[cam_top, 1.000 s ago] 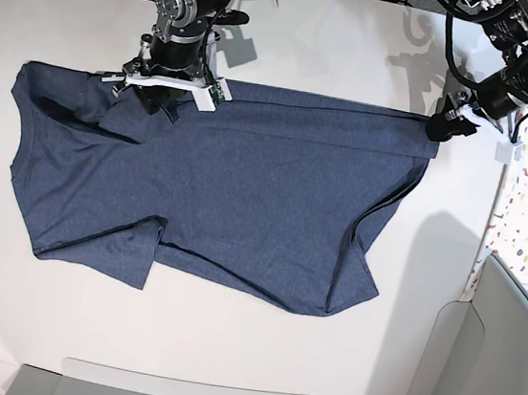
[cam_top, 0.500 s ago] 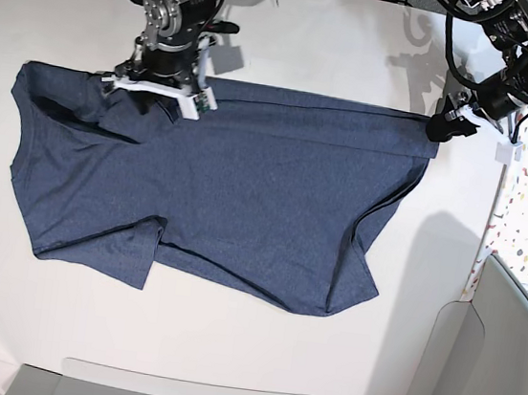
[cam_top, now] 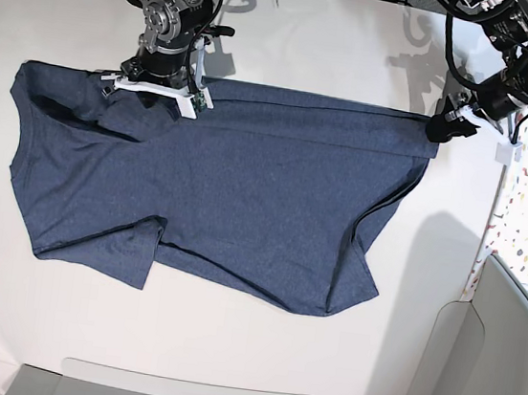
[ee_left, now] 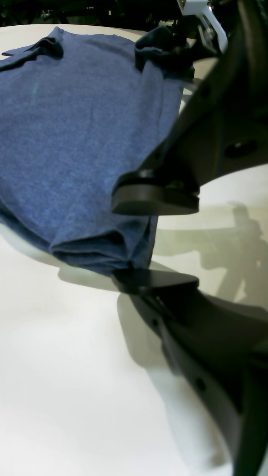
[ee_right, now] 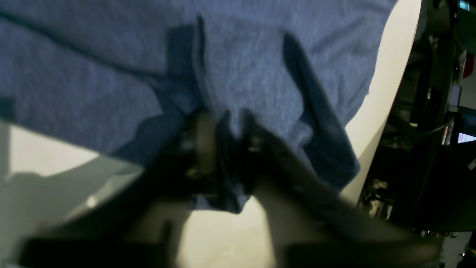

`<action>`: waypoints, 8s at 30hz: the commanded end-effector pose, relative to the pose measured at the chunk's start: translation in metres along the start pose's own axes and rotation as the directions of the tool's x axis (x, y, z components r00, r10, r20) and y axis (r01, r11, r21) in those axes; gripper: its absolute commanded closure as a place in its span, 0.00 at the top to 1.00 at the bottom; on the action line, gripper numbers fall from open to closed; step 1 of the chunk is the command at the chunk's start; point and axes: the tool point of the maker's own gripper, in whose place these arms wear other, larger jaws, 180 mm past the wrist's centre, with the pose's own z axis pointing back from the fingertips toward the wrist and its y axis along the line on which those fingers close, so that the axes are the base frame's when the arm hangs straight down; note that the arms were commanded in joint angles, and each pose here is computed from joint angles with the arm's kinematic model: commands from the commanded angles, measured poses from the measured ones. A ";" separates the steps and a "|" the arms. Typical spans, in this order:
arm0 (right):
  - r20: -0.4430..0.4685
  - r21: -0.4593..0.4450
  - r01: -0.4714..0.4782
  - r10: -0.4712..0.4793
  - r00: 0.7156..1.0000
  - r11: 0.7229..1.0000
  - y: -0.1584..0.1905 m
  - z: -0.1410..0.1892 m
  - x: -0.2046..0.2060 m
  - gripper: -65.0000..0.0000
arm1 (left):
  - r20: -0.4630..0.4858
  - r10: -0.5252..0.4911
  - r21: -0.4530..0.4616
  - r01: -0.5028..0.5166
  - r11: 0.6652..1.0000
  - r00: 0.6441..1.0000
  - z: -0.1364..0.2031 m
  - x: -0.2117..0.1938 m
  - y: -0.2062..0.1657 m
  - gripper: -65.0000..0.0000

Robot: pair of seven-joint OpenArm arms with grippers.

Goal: Layout the t-shirt on the table in an organized manner, then fold the t-shirt properly
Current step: 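Drag the grasped collar edge with the right gripper away from the left gripper, then pull the t-shirt edge taut with both grippers and slide it upward, then release the collar edge with both grippers and raise them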

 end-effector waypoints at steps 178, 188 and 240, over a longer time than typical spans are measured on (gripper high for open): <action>-0.306 0.030 0.870 -0.833 -0.460 -0.492 -0.081 0.021 -0.232 0.00 | -0.095 0.144 0.186 -0.125 0.975 0.985 0.060 -0.073 0.033 0.00; -0.314 0.003 0.873 -0.829 -0.463 -0.488 -0.075 0.026 -0.239 0.00 | -0.110 0.145 0.202 -0.121 0.972 0.983 0.066 -0.080 0.035 0.10; 0.208 0.432 0.813 -0.920 0.331 0.390 -0.335 -0.028 0.058 0.49 | 0.242 0.075 0.297 -0.147 0.943 0.968 0.122 0.014 0.058 0.32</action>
